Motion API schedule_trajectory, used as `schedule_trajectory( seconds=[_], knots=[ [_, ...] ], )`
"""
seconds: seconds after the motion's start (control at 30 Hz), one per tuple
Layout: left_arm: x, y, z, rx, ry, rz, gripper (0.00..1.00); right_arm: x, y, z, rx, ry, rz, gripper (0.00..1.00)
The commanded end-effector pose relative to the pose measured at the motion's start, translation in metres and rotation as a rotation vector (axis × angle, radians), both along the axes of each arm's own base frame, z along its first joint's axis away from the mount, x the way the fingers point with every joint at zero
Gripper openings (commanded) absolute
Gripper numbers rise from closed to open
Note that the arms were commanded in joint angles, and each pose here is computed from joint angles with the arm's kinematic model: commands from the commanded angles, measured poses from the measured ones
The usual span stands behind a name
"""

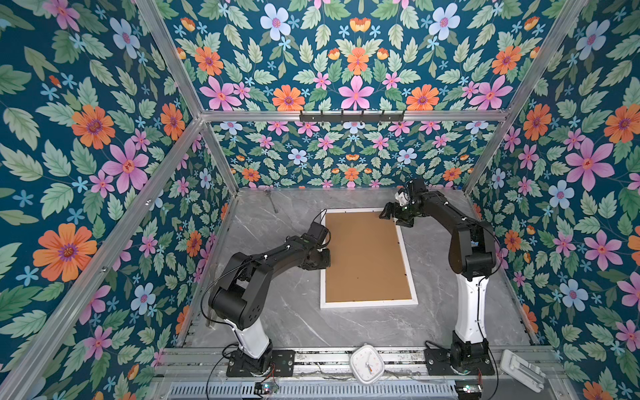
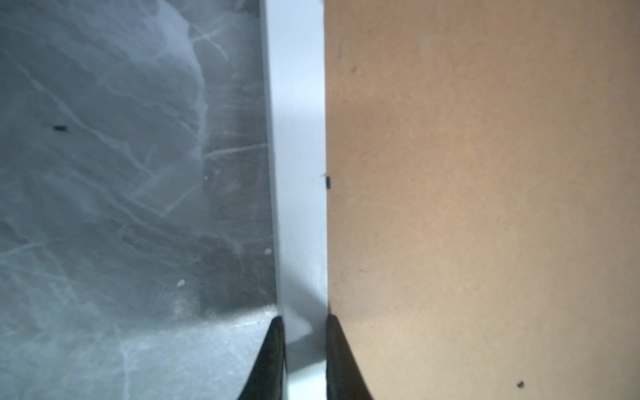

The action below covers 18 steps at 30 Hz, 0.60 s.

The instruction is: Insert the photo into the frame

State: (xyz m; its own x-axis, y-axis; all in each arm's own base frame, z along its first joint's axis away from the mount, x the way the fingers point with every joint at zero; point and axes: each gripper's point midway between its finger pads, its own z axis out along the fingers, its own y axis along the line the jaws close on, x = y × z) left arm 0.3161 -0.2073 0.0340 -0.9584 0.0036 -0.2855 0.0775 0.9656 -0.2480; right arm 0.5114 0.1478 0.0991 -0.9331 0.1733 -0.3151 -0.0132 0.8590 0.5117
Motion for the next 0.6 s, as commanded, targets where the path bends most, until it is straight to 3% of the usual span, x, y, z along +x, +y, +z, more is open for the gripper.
schedule_trajectory(
  seconds=[0.0,0.57],
  knots=[
    [-0.019,0.007,-0.012,0.048,0.072,-0.037,0.13,-0.008,-0.006,0.022,-0.011,-0.039,-0.034,0.89],
    [-0.011,0.011,0.013,0.073,0.037,-0.040,0.42,-0.180,-0.036,0.003,-0.025,0.074,-0.139,0.86]
  ],
)
